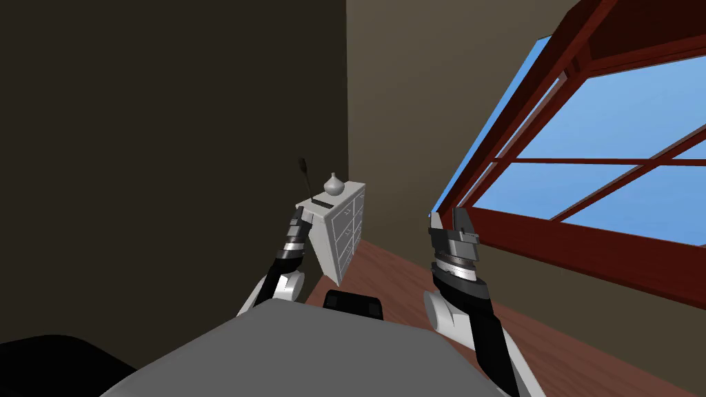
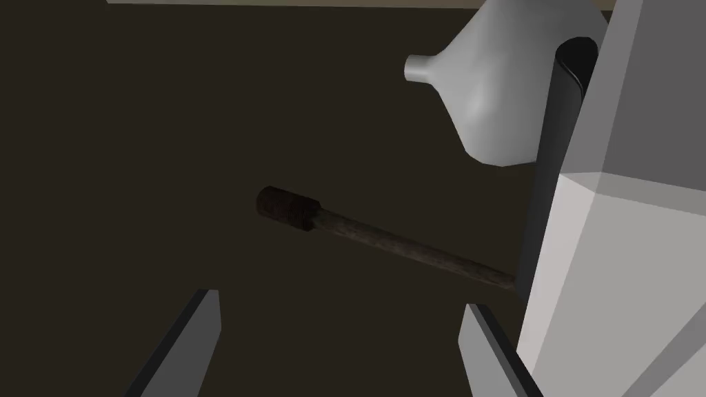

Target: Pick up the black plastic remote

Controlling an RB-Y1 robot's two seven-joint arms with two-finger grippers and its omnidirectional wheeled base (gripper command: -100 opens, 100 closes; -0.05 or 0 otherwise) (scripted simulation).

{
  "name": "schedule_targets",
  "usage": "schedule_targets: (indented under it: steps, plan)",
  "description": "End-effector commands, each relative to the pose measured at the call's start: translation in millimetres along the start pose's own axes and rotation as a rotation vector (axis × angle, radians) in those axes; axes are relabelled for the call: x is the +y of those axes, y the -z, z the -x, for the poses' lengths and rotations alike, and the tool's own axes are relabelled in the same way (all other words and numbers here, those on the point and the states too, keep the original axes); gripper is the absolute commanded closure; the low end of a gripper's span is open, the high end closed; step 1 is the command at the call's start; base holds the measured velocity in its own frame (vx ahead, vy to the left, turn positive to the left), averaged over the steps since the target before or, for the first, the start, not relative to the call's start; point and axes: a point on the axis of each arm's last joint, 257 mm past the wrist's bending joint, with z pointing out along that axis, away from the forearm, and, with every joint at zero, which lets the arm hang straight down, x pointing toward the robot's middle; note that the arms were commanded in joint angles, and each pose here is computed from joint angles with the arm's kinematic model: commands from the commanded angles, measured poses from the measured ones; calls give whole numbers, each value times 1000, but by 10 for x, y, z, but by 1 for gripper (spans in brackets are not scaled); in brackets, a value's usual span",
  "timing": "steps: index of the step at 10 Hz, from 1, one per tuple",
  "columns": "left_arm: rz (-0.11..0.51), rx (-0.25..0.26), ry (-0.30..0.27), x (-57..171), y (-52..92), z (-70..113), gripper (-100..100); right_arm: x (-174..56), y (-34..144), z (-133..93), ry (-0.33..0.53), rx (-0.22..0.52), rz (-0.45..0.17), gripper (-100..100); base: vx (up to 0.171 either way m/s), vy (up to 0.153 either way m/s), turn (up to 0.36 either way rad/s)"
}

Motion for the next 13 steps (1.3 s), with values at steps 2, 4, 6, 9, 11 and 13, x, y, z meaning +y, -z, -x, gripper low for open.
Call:
schedule_targets:
  steps: [2,4,6,9,11,13]
  plan:
    - [-17,40,1,-87,-96,-2,-100,0,0,0,0,0,0,0,-28,-65,-60]
    - [-28,78,14,-179,-216,-1,-100,0,0,0,0,0,0,0,-32,-105,-93]
    - [-23,112,47,-247,-347,4,-100,0,0,-1,0,0,0,0,-20,-179,-130]
    - [-4,156,78,-288,-475,-2,-100,0,0,0,0,0,0,0,6,-152,-107]
    - [25,184,96,-263,-539,-8,-100,0,0,0,0,0,0,0,12,-149,-75]
    - [58,206,111,-228,-601,-10,-100,0,0,0,0,0,0,0,6,-106,-83]
